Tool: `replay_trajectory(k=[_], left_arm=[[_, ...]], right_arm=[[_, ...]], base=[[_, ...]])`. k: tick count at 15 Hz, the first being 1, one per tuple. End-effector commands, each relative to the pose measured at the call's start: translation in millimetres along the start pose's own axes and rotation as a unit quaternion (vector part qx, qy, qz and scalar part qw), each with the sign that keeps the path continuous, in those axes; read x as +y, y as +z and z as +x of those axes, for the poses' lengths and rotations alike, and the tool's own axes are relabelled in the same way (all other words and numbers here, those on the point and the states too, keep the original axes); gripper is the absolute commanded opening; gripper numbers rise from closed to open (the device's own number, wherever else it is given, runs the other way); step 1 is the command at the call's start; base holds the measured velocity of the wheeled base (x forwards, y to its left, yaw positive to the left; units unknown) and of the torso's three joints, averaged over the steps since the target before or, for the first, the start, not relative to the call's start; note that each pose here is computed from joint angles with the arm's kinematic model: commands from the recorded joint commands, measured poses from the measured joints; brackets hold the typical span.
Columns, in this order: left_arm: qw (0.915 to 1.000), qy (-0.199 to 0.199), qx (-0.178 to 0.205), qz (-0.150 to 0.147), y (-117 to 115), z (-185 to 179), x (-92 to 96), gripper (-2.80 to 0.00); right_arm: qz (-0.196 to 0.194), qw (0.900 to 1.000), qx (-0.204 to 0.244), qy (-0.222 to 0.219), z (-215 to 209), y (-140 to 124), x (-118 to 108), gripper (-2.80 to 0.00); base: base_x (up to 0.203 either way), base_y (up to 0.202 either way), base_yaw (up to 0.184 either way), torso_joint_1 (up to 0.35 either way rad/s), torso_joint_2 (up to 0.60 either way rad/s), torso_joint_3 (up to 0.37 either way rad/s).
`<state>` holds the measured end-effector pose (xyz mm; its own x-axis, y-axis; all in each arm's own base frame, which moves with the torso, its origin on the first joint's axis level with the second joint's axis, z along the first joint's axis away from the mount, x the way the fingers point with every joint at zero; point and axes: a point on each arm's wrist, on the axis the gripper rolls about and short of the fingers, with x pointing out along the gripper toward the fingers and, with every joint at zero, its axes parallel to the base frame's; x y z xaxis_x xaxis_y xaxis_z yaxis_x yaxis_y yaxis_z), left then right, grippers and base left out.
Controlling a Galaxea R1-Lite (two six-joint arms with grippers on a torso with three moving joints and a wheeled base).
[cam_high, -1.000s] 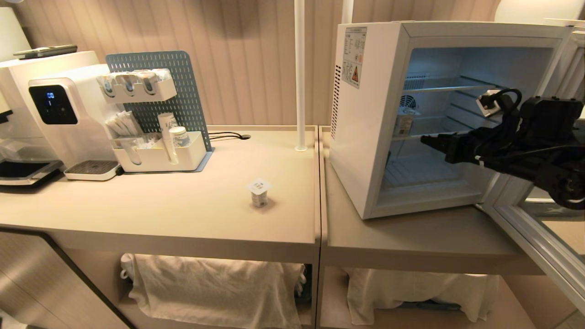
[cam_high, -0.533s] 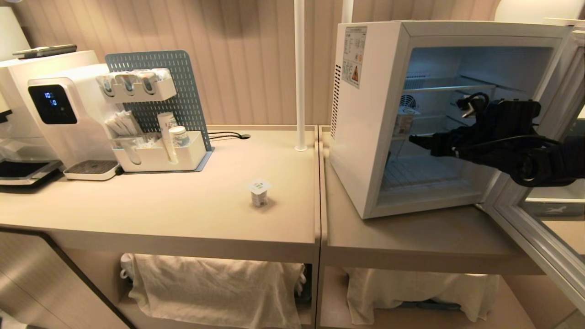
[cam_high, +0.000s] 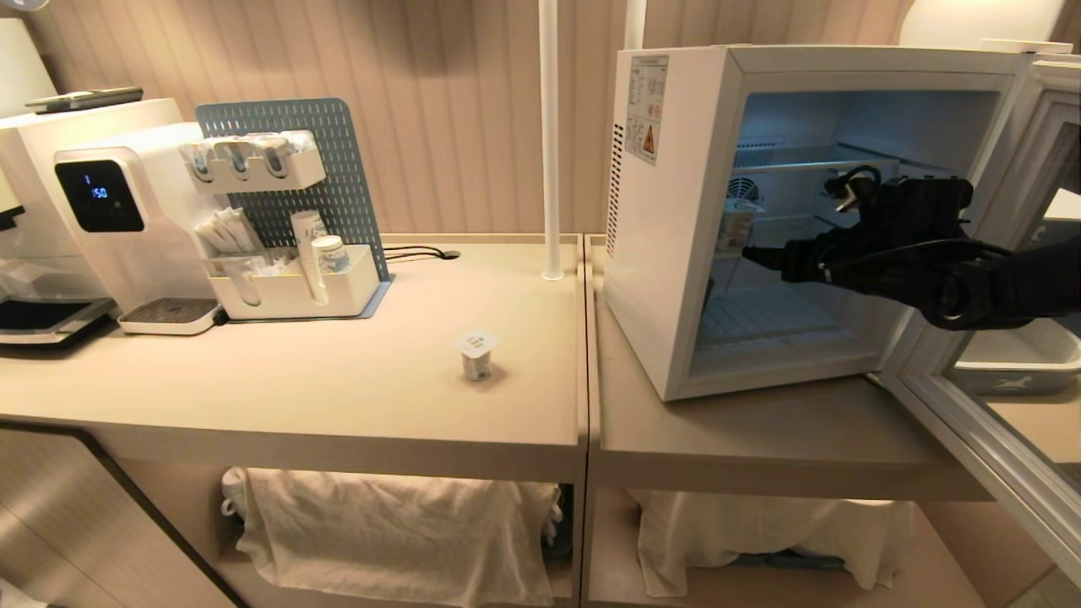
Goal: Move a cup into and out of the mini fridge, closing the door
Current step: Take the yoghurt out of the freezer
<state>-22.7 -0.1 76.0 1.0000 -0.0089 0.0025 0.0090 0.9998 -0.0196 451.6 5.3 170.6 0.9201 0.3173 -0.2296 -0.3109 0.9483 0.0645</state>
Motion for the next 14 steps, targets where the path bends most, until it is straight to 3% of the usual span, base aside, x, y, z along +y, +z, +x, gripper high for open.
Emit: replay_trajectory(k=[1, 5, 14], left_arm=[[1.0000, 0.000, 0.000, 0.000, 0, 0, 0.0, -2.80], [1.0000, 0.000, -0.001, 0.000, 0, 0, 0.0, -2.80], [1.0000, 0.000, -0.001, 0.000, 0, 0, 0.0, -2.80]], right_arm=[[0.000, 1.000, 0.001, 0.003, -5, 8, 2, 0.00], [-0.002, 1.000, -0.004, 0.009, -8, 17, 10, 0.00], [-0.004, 1.000, 0.003, 0.018, 34, 16, 10, 0.00]], base=[[0.000, 0.000, 0.000, 0.000, 0.00, 0.000], [0.000, 0.000, 0.000, 0.000, 0.00, 0.000], [0.000, 0.000, 0.000, 0.000, 0.00, 0.000]])
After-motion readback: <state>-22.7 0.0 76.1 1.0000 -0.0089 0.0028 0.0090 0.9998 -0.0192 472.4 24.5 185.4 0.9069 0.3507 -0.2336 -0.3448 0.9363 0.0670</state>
